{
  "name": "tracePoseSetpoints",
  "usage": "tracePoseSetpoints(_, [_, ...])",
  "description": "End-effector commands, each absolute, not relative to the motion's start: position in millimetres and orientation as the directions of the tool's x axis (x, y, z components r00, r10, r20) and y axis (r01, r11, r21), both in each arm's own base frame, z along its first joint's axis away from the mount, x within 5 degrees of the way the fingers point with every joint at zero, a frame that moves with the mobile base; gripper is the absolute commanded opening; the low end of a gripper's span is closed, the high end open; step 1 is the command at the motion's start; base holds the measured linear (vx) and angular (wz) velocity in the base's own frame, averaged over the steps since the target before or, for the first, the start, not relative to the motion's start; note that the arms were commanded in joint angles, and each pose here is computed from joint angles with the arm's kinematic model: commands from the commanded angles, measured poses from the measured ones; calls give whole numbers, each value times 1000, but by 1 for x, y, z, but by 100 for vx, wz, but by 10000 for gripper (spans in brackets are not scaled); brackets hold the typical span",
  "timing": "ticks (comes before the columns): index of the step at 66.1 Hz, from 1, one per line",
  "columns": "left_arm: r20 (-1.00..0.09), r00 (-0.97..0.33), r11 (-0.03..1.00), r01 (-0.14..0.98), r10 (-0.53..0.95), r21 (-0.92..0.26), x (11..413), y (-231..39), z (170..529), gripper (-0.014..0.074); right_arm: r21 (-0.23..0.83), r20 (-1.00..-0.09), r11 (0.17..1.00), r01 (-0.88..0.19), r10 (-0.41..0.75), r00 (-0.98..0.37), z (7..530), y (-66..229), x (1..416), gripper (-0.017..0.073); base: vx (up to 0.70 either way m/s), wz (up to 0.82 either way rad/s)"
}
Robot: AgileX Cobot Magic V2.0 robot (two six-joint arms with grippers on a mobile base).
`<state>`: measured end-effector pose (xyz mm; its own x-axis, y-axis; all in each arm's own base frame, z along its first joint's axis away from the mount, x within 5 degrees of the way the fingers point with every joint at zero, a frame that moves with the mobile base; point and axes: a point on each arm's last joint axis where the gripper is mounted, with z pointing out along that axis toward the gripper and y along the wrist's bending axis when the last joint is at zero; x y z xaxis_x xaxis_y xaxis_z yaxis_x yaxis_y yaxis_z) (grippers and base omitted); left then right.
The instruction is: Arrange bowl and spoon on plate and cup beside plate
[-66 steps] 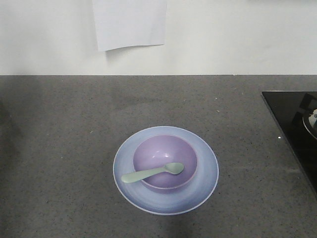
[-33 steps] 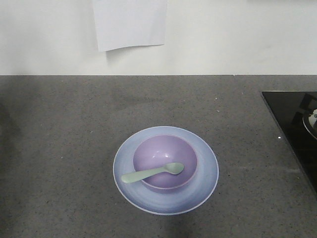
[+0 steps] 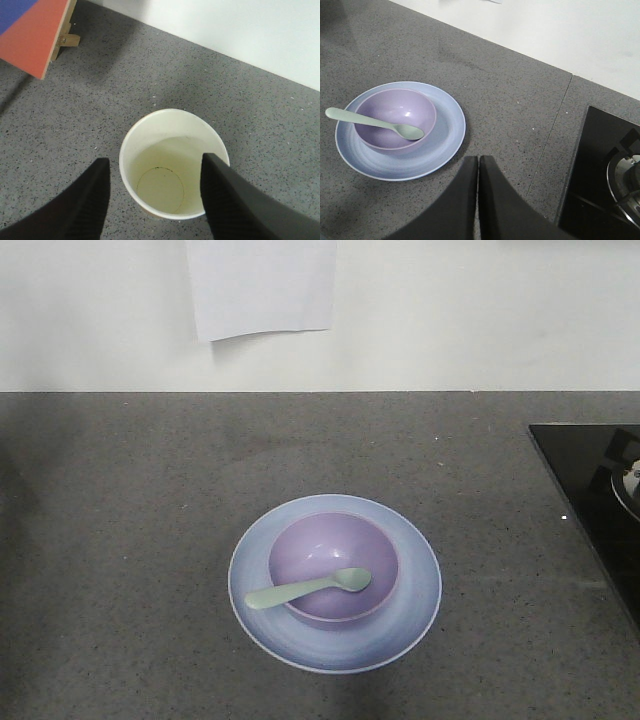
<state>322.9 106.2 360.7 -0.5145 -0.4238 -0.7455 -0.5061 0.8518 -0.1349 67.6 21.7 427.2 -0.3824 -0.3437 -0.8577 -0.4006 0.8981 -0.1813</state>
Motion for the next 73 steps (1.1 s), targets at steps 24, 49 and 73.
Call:
tracePoseSetpoints(24, [-777,-460,825,-550,-429,-129,320,129,369,400,-180,-893,902,-393,-317,-319,438,23,69,-5,0,0])
tracePoseSetpoints(49, [-759,-467,824,-545,-453,-155,323,131,363,400,-164,-898,900,-404,-306,-316,438,24,68,-5,0,0])
tracePoseSetpoints(73, [-755,-477,843,-505,-450,-183,334,130,354,399,-151,-900,899,-412,-297,-319,438,25,68,-5,0,0])
